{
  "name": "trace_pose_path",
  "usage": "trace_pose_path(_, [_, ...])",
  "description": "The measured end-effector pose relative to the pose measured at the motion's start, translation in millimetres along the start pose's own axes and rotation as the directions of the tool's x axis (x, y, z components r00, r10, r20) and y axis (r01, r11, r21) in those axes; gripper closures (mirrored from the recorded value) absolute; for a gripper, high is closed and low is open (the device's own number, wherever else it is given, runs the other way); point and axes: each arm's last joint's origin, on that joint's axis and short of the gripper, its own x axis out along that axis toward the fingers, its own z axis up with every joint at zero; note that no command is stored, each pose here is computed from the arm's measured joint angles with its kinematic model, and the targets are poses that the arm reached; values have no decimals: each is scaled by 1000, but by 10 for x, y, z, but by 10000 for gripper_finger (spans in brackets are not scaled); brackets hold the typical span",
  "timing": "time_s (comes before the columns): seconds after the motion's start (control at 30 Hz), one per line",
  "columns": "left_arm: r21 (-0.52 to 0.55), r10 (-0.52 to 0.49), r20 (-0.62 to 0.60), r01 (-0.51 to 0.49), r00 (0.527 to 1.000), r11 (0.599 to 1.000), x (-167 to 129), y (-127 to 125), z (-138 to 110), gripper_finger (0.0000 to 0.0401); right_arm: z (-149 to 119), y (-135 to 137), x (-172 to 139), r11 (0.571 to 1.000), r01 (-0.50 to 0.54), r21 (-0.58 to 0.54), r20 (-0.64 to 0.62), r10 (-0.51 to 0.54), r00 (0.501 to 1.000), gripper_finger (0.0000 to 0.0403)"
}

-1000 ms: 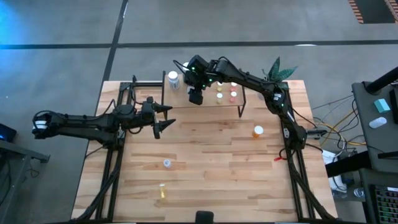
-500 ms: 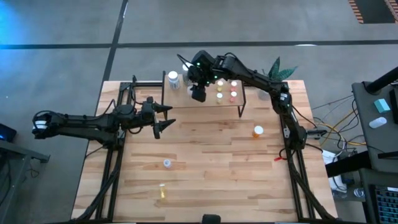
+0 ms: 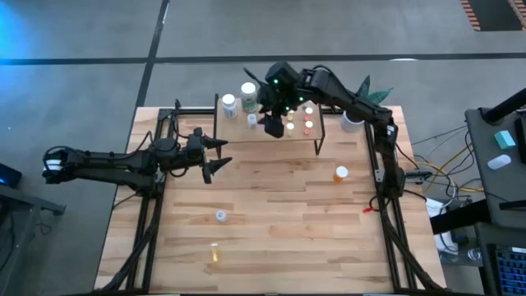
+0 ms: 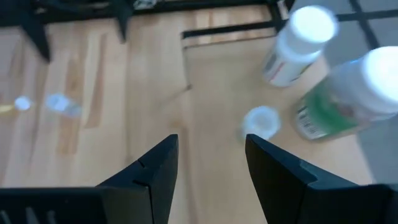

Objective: Pick and place medicine bottles onto shelf by color
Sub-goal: Put the transparent pill bottle on the shelf

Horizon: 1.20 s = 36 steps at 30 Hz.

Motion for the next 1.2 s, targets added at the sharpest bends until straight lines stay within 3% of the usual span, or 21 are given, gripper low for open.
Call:
trace_pose_path(0.23, [9, 0, -2, 0, 1000, 1000, -3, 0, 0, 113, -82, 459, -112, 996, -74, -54, -29, 72, 997, 226])
trace_pose_path(0.43, [8, 0, -4, 0, 1000, 1000, 0, 0, -4, 113, -277, 826, -352, 989, -96, -116, 149, 113, 982, 235])
trace_pose_path(0.6, [12, 0, -6, 0, 1000, 1000, 0, 1, -15, 113, -739, 1049, -578, 988, -111, -105, 283, 136, 950, 241])
trace_pose_path(0.73, [75, -3, 20, 2, 1000, 997, -7, -1, 12, 113, -1110, 1213, -727, 989, -116, -90, 412, 143, 900, 241])
trace_pose_path(0.93, [117, -16, 100, 4, 995, 993, -33, -8, 97, 113, -1447, 1287, -950, 986, -101, -134, 621, 163, 766, 241])
trace_pose_path(1.2, [116, -52, 103, 40, 993, 993, -47, -17, 107, 113, -1726, 1281, -912, 987, -121, -110, 682, 163, 713, 241])
